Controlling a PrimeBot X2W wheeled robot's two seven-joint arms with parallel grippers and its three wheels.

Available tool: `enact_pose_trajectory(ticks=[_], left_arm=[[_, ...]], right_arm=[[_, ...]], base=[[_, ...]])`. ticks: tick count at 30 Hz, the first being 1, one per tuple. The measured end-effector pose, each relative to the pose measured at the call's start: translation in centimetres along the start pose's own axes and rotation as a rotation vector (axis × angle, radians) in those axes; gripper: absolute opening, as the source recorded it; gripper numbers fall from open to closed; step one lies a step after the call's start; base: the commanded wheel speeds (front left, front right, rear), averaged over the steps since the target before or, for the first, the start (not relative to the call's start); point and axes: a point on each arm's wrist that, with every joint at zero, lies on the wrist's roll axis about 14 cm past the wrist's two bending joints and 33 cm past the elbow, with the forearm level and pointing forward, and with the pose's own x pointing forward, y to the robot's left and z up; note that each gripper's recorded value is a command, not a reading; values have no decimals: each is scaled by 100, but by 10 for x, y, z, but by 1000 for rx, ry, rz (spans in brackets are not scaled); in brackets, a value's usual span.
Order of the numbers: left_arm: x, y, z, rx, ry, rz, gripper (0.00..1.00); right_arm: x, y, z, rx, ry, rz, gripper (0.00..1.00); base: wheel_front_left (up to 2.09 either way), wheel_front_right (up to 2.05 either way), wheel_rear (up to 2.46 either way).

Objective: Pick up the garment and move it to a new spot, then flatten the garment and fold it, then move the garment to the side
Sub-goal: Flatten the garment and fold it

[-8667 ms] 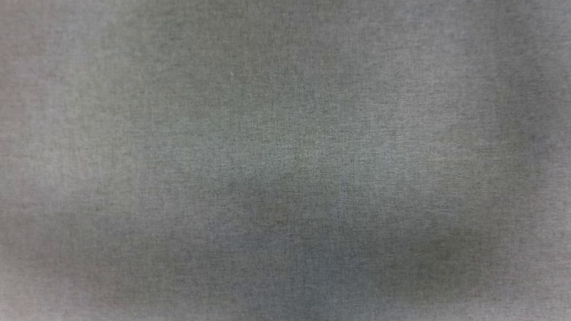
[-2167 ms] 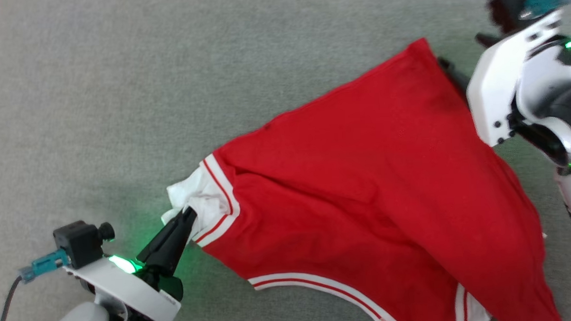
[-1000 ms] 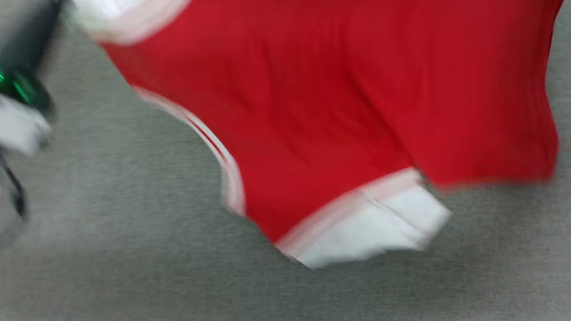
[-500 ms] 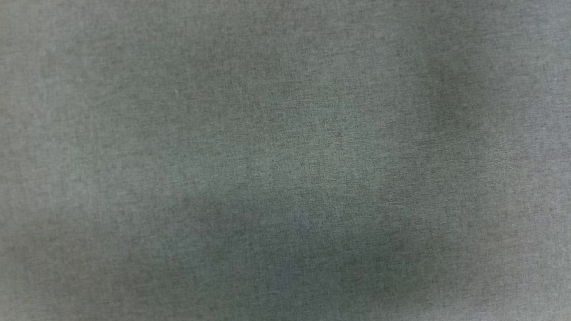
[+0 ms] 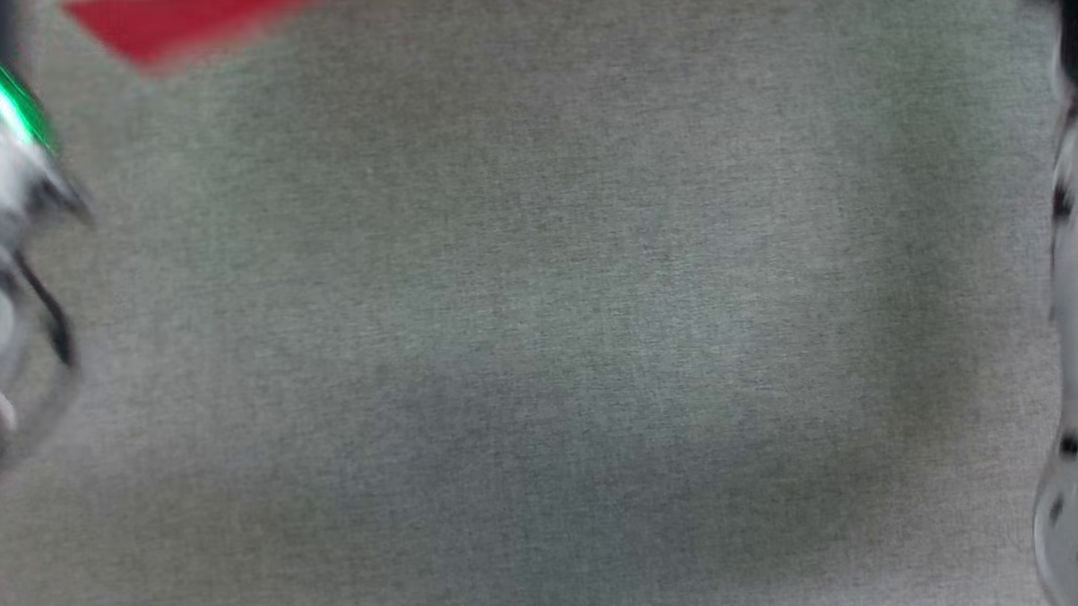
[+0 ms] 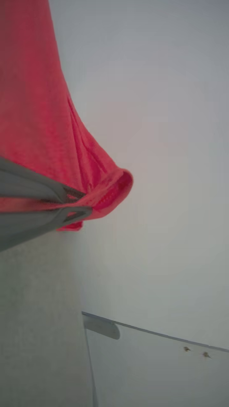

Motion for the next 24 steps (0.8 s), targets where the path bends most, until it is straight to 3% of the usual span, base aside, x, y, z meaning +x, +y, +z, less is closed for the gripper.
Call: enact_pose_trajectory(ticks=[5, 10, 24], left_arm=[[-52, 14, -50, -75, 87, 64, 0], [-102, 12, -84, -59, 187, 88, 0], [-197, -2, -103, -72, 230, 167, 0]], right_arm=[[-32, -7, -53, 7, 134, 24, 0], [-77, -11, -84, 23, 237, 51, 0], [-207, -27, -105, 61, 406, 13, 0]], base=[[0, 0, 0], [0, 0, 0], [0, 0, 0]])
